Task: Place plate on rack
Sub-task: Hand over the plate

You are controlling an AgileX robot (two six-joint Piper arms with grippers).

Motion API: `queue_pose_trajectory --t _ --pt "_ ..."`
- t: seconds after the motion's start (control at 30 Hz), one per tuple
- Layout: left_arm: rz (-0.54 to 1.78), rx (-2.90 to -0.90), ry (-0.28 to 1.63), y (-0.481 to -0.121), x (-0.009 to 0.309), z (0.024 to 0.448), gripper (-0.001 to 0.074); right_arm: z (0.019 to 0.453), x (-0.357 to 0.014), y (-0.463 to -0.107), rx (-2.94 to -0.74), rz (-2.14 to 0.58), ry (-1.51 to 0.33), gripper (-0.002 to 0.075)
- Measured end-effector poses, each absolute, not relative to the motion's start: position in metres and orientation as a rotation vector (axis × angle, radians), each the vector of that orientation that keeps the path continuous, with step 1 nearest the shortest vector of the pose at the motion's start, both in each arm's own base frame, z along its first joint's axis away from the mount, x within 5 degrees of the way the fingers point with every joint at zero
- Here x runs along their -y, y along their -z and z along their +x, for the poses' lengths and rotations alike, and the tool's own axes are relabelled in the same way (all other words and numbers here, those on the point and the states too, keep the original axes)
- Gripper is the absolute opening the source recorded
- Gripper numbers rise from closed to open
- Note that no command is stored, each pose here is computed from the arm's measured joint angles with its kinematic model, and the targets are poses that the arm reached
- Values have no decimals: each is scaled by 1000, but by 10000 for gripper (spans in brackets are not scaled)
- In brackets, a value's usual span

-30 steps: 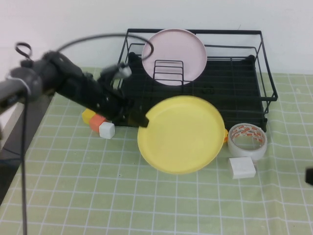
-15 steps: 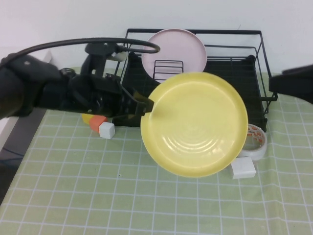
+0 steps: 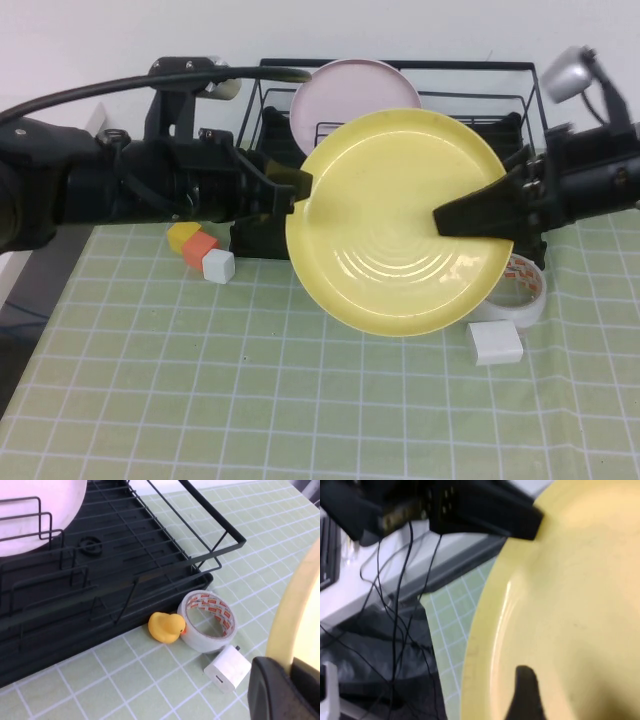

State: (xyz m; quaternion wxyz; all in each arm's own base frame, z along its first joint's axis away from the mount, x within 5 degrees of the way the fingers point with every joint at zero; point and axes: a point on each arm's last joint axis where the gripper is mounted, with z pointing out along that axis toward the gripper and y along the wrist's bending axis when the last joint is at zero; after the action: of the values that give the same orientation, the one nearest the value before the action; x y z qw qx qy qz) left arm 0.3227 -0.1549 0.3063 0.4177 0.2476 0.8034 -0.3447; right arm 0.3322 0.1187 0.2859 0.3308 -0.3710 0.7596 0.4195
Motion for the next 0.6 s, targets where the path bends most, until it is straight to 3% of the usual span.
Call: queue_pose_trajectory --t 0.1,0.23,0.4,0.6 --pt "622 -2014 862 -306 155 323 3 334 -126 -283 -1995 -972 -1067 398" --pt "635 -2015 857 -306 155 322 6 339 -126 -284 -1994 -902 -1024 146" --pt "605 -2022 869 -308 150 322 78 342 -126 -284 -1979 -903 -988 144" --pt "536 -2053 870 -314 124 324 361 342 -128 -286 -1886 -979 -953 142"
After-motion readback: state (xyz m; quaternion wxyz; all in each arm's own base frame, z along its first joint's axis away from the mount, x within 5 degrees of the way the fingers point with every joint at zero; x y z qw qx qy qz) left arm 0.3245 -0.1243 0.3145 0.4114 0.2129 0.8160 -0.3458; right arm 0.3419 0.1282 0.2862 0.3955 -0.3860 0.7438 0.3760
